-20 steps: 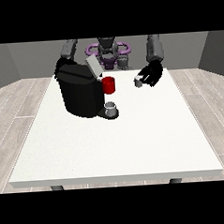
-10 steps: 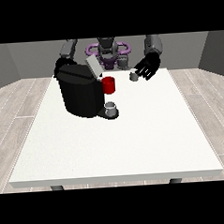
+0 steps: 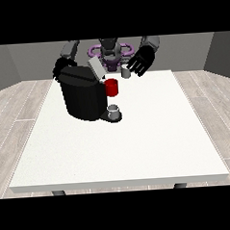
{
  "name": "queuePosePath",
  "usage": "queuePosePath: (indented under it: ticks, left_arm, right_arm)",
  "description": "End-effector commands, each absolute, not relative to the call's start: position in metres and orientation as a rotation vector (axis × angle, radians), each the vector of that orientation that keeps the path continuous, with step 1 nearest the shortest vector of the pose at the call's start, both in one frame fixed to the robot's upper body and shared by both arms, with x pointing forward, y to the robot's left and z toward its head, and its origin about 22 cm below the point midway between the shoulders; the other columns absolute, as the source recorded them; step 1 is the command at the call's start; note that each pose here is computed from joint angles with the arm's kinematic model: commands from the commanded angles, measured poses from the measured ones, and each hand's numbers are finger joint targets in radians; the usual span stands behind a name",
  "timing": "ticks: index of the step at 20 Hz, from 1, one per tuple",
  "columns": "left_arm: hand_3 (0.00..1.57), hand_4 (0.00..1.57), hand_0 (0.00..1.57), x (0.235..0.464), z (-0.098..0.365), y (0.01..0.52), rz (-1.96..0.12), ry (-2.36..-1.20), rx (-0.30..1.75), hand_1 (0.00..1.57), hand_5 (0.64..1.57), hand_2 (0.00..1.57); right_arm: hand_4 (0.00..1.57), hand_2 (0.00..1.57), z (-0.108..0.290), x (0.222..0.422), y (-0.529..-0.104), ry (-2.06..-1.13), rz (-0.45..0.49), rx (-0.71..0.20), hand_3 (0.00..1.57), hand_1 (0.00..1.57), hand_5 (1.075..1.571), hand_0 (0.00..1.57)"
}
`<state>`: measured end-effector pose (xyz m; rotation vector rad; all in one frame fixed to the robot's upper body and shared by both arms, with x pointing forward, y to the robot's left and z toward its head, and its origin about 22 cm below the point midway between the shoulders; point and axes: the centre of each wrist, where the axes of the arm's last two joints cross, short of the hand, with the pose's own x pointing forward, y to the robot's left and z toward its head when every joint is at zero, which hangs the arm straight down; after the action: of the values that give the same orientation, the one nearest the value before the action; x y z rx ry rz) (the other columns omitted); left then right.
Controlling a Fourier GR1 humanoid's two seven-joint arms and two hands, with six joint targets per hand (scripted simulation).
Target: Insert the coffee pod into the coffee machine and close the lid
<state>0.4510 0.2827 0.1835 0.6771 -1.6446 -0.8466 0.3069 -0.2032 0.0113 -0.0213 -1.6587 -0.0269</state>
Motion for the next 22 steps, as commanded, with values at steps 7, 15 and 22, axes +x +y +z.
queuePosePath:
  ticks: [7, 15, 22]
  left_arm:
    - [1.27, 0.52, 1.28, 0.459, 0.225, 0.270, -0.829, -1.692, 0.734, 1.28, 1.571, 1.33]
    - [1.24, 0.49, 1.31, 0.460, 0.244, 0.270, -0.860, -1.704, 0.698, 1.31, 1.571, 1.33]
    - [1.22, 0.51, 1.27, 0.462, 0.218, 0.246, -0.883, -1.681, 0.699, 1.27, 1.571, 1.30]
  right_arm:
    - [0.51, 0.00, 0.041, 0.318, -0.195, -1.714, -0.012, -0.030, 0.00, 0.00, 1.571, 0.00]
    - [0.48, 0.00, 0.032, 0.318, -0.203, -1.750, -0.044, -0.070, 0.00, 0.00, 1.571, 0.00]
    - [0.51, 0.00, 0.025, 0.314, -0.212, -1.705, -0.055, -0.065, 0.00, 0.00, 1.571, 0.00]
